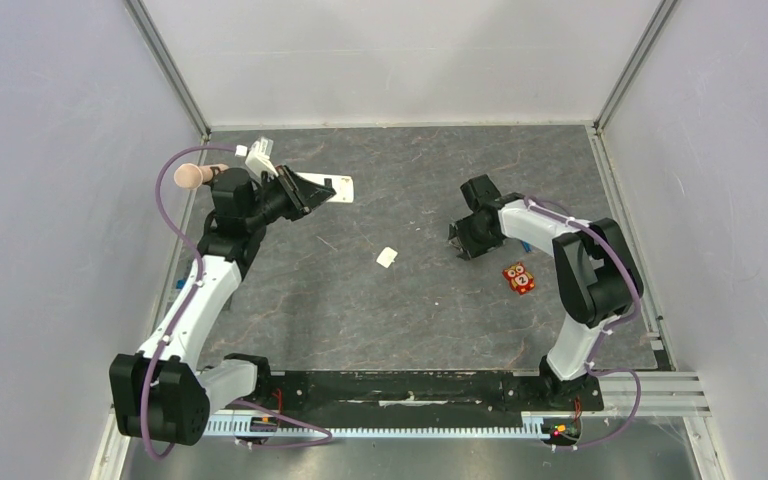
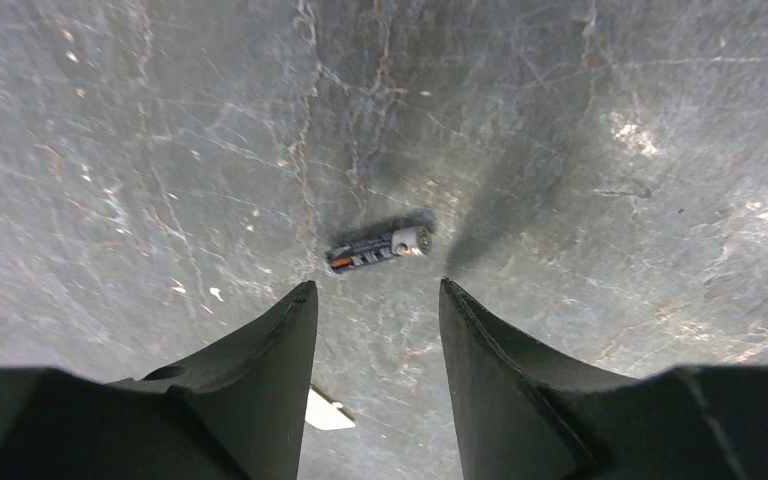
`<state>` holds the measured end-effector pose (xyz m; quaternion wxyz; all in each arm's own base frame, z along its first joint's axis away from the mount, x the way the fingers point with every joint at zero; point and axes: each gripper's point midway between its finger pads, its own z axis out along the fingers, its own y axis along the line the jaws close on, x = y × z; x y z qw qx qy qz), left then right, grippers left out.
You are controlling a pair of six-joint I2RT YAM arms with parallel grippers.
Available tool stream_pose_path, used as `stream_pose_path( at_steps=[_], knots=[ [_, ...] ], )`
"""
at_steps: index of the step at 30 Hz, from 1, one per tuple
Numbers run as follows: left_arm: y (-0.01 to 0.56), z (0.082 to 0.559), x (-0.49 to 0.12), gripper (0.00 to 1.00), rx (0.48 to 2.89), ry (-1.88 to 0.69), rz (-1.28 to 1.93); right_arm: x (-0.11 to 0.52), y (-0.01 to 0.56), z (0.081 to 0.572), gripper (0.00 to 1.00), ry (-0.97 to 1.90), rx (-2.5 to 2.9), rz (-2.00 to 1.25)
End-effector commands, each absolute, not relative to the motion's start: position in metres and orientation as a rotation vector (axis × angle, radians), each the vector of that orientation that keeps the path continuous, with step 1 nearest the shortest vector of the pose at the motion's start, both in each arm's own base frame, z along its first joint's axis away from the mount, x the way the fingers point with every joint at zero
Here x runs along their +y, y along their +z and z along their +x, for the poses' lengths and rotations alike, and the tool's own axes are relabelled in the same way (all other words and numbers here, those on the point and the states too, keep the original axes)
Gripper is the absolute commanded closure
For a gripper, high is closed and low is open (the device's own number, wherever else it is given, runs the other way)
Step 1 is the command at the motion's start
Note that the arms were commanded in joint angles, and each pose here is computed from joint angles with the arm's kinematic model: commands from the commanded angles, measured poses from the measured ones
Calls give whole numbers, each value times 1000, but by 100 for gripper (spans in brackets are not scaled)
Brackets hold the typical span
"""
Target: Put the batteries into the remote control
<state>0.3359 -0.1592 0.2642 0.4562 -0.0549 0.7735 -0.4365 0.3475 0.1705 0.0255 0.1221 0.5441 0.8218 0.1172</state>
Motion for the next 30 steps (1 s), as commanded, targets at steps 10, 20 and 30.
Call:
stream_pose_path(
  at_steps=[10, 20, 30],
  knots=[
    [284, 335, -157, 98, 1813, -1060, -90, 149, 17, 363, 57, 154, 2259, 1785],
    [280, 334, -152, 98, 1792, -1031, -103, 141, 9, 354, 59, 39, 2278, 1839],
    [283, 325, -156, 98, 1779, -1085, -103, 139, 3, 348, 74, -28, 2336, 1803]
  ],
)
